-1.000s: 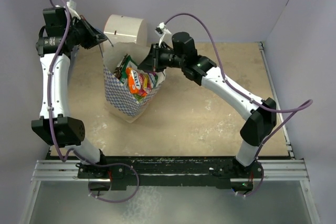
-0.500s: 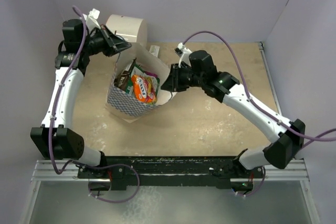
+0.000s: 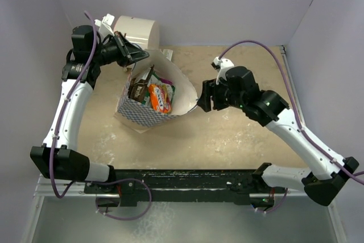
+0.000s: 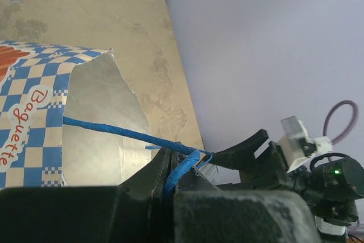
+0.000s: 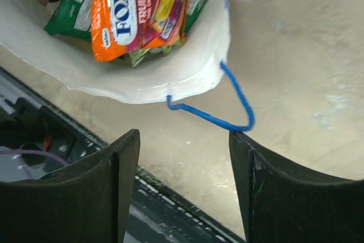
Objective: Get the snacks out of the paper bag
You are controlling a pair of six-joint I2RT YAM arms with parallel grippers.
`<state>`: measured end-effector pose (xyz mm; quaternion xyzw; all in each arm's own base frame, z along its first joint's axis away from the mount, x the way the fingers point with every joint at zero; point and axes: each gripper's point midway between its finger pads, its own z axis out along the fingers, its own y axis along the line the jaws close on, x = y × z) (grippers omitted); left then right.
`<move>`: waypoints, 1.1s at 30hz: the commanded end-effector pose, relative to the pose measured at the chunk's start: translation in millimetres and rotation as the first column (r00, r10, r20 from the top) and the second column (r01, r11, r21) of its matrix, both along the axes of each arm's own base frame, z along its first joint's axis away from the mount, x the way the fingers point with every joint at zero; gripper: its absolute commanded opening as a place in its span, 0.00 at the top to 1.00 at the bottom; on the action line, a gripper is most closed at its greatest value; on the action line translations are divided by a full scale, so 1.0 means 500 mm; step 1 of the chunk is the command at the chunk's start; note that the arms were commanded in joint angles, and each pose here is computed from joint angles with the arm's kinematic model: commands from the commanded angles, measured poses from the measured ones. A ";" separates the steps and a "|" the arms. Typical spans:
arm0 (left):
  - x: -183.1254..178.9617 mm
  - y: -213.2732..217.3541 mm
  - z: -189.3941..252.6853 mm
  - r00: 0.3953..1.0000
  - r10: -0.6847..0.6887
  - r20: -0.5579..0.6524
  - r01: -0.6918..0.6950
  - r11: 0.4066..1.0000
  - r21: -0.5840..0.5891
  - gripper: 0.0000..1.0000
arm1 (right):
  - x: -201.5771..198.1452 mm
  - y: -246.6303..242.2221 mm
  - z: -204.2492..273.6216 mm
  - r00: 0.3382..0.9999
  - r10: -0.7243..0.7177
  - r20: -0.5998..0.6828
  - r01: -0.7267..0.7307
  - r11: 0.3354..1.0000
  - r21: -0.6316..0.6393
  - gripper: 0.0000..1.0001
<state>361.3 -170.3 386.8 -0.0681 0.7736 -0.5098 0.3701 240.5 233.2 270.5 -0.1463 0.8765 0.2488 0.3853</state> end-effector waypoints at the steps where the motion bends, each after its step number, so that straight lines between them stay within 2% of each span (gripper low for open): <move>1: -0.039 -0.012 0.058 0.998 -0.047 0.048 0.048 0.998 -0.038 1.00 | 0.036 -0.061 0.105 0.971 0.001 0.239 0.030 0.991 -0.127 0.32; 6: -0.049 -0.014 0.046 0.998 -0.057 0.005 0.058 0.998 -0.034 1.00 | 0.080 -0.036 0.235 0.860 0.049 0.508 -0.011 0.997 -0.078 0.19; 10: -0.055 -0.018 0.039 0.997 -0.067 -0.036 0.065 0.996 -0.064 1.00 | 0.093 0.031 0.302 0.743 0.137 0.655 -0.155 0.987 -0.031 0.18; 11: -0.056 -0.018 0.041 0.997 -0.068 -0.038 0.066 0.996 -0.068 1.00 | 0.088 0.063 0.308 0.680 0.209 0.703 -0.243 0.969 -0.052 0.20; 13: -0.057 -0.017 0.041 0.997 -0.062 -0.048 0.059 0.996 -0.065 1.00 | 0.062 0.119 0.299 0.466 0.398 0.790 -0.415 0.887 -0.202 0.22; 14: -0.057 -0.016 0.042 0.997 -0.057 -0.053 0.054 0.997 -0.063 1.00 | 0.056 0.138 0.293 0.353 0.458 0.816 -0.447 0.849 -0.283 0.21; 15: -0.059 -0.016 0.045 0.997 -0.058 -0.052 0.054 0.996 -0.066 1.00 | 0.058 0.154 0.285 0.274 0.491 0.827 -0.454 0.824 -0.339 0.18; 17: -0.060 -0.016 0.051 0.997 -0.058 -0.045 0.054 0.996 -0.068 1.00 | 0.070 0.182 0.284 0.164 0.538 0.827 -0.452 0.786 -0.422 0.14; 20: -0.063 -0.018 0.054 0.996 -0.072 -0.049 0.068 0.995 -0.069 1.00 | 0.111 0.221 0.243 0.085 0.636 0.767 -0.438 0.715 -0.545 0.14; 23: -0.073 -0.020 0.064 0.996 -0.088 -0.030 0.086 0.994 -0.064 1.00 | 0.136 0.256 0.179 -0.045 0.735 0.676 -0.413 0.603 -0.683 0.16; 24: -0.075 -0.019 0.066 0.996 -0.088 -0.025 0.086 0.995 -0.057 1.00 | 0.146 0.266 0.165 -0.070 0.748 0.660 -0.396 0.586 -0.706 0.16; 27: -0.078 -0.020 0.066 0.995 -0.100 -0.029 0.098 0.994 -0.055 1.00 | 0.179 0.289 0.157 -0.085 0.740 0.667 -0.357 0.603 -0.714 0.22; 30: -0.078 -0.022 0.063 0.994 -0.108 -0.034 0.106 0.993 -0.055 1.00 | 0.191 0.312 0.135 -0.165 0.767 0.620 -0.338 0.547 -0.766 0.33; 33: -0.076 -0.023 0.059 0.992 -0.117 -0.040 0.115 0.992 -0.057 1.00 | 0.200 0.332 0.119 -0.193 0.776 0.601 -0.336 0.523 -0.783 0.37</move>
